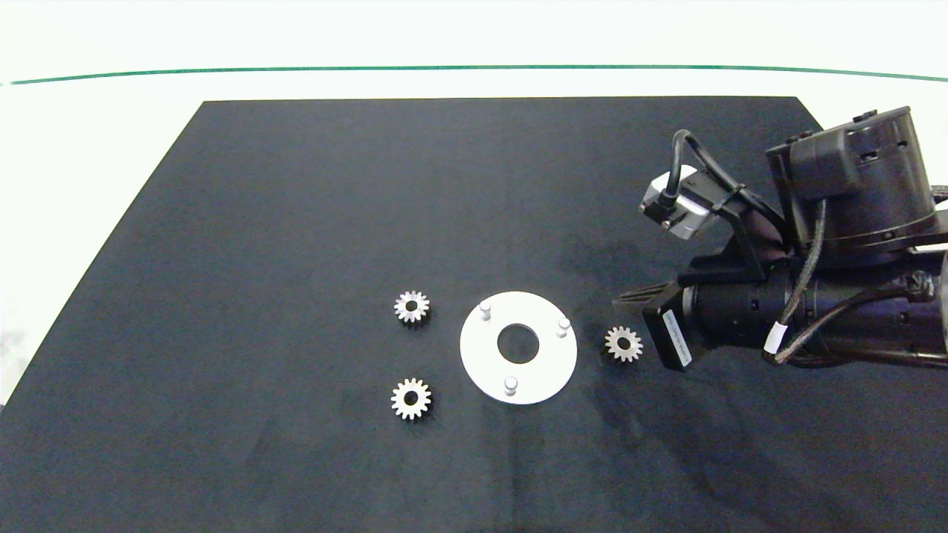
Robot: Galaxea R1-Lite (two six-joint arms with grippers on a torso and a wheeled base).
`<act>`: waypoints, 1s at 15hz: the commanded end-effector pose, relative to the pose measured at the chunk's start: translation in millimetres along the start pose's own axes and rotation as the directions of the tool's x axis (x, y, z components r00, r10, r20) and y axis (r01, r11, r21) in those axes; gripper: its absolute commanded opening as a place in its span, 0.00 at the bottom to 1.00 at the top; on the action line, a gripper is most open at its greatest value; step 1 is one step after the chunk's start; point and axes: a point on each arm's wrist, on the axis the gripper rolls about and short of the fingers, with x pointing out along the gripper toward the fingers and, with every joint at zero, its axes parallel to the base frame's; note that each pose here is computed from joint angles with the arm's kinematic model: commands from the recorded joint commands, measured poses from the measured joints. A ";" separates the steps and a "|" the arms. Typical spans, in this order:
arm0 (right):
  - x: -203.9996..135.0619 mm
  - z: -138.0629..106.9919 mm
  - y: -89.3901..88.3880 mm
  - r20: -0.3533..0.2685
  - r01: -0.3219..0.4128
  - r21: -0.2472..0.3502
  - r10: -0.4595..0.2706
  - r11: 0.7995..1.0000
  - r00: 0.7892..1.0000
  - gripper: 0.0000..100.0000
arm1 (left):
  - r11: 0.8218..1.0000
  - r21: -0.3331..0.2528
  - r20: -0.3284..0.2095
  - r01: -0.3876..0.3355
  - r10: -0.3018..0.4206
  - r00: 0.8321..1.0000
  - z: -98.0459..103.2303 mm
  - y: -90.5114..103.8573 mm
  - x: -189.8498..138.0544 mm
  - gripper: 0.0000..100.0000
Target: Install three planetary gears onto the carrier pins
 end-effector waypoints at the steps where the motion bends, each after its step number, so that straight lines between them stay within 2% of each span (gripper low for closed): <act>1: -1.2 -11.0 0.3 -0.035 0.000 -0.004 0.000 1.000 0.999 0.13 | 1.000 0.000 -0.002 0.000 0.000 1.000 -0.2 0.0 0.0 1.00; 10: -2.7 -31.3 -7.8 -0.084 0.027 0.015 -0.026 1.000 0.996 0.13 | 1.000 -0.004 0.001 0.001 -0.001 1.000 -0.7 -0.1 -0.9 1.00; 11: -2.7 -30.3 -8.0 -0.075 0.030 0.016 -0.029 0.999 0.997 1.00 | 1.000 -0.004 0.003 0.001 -0.001 1.000 -0.6 -0.1 -0.9 1.00; 13: -1.6 -29.5 -8.0 -0.068 0.031 0.015 -0.030 0.999 0.997 1.00 | 1.000 -0.004 0.002 0.000 0.000 1.000 -0.6 -0.1 -0.9 1.00; 15: 0.9 -34.6 -7.4 -0.088 0.029 0.015 -0.028 0.999 0.996 1.00 | 1.000 -0.004 0.004 -0.001 0.001 1.000 -0.7 -0.1 -1.2 1.00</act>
